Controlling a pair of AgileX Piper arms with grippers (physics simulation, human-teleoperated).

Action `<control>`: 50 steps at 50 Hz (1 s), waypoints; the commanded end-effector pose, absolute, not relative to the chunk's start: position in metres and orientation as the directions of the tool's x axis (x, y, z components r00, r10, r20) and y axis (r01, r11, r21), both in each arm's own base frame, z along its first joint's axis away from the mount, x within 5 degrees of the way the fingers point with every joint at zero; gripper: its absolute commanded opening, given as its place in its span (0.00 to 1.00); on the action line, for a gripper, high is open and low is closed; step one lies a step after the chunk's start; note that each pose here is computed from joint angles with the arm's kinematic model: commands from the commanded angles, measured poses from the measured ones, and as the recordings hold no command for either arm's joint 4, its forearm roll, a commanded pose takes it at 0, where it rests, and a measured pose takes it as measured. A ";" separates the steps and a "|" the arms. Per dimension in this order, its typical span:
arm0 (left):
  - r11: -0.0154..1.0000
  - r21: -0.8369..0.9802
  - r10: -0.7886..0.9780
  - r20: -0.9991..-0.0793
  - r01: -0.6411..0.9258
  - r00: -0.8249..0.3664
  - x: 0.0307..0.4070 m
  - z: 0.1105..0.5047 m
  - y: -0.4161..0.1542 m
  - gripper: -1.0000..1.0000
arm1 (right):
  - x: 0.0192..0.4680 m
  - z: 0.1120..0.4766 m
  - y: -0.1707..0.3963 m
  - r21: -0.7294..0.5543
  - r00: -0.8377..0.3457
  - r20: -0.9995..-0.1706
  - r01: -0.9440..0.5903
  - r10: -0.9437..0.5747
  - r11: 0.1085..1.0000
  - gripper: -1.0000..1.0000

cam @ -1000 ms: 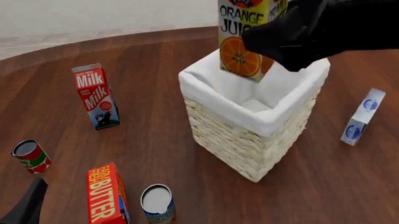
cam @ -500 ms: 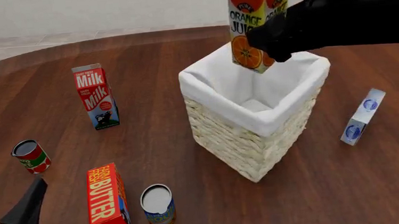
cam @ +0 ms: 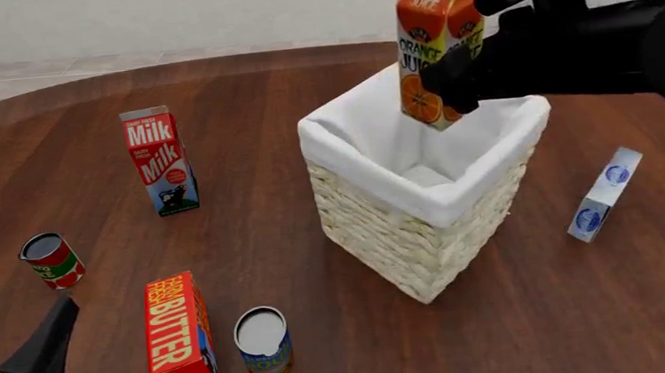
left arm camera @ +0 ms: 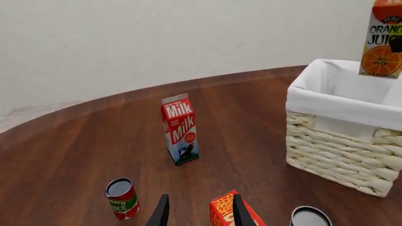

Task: Pick up the orange juice, and put it in the basket.

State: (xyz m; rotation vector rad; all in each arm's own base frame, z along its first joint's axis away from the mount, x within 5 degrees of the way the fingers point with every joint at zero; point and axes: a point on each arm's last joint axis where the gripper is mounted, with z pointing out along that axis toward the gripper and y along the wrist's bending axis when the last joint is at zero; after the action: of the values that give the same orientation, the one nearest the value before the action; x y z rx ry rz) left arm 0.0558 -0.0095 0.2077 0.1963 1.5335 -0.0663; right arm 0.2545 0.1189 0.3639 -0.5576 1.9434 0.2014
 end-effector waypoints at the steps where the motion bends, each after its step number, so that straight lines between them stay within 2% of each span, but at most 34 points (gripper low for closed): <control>1: 0.983 0.085 0.080 -0.996 0.165 0.039 0.056 0.208 -0.010 1.00 | 0.261 0.356 0.115 -0.057 -0.377 -0.896 -0.429 -0.236 0.901 0.00; 38: 0.983 0.086 0.080 -0.996 0.163 0.044 0.056 0.208 -0.009 1.00 | 0.284 0.324 0.130 -0.076 -0.407 -0.869 -0.452 -0.281 0.889 0.00; 50: 0.983 0.086 0.080 -0.996 0.165 0.043 0.056 0.208 -0.010 1.00 | 0.280 0.316 0.129 -0.073 -0.413 -0.865 -0.456 -0.284 0.887 0.00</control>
State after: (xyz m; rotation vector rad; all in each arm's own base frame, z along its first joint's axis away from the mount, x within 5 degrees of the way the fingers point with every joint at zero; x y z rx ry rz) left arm 0.0558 -0.0094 0.2081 0.1954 1.5290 -0.0646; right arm 0.2810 0.1295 0.3171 -0.5572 2.0312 0.1984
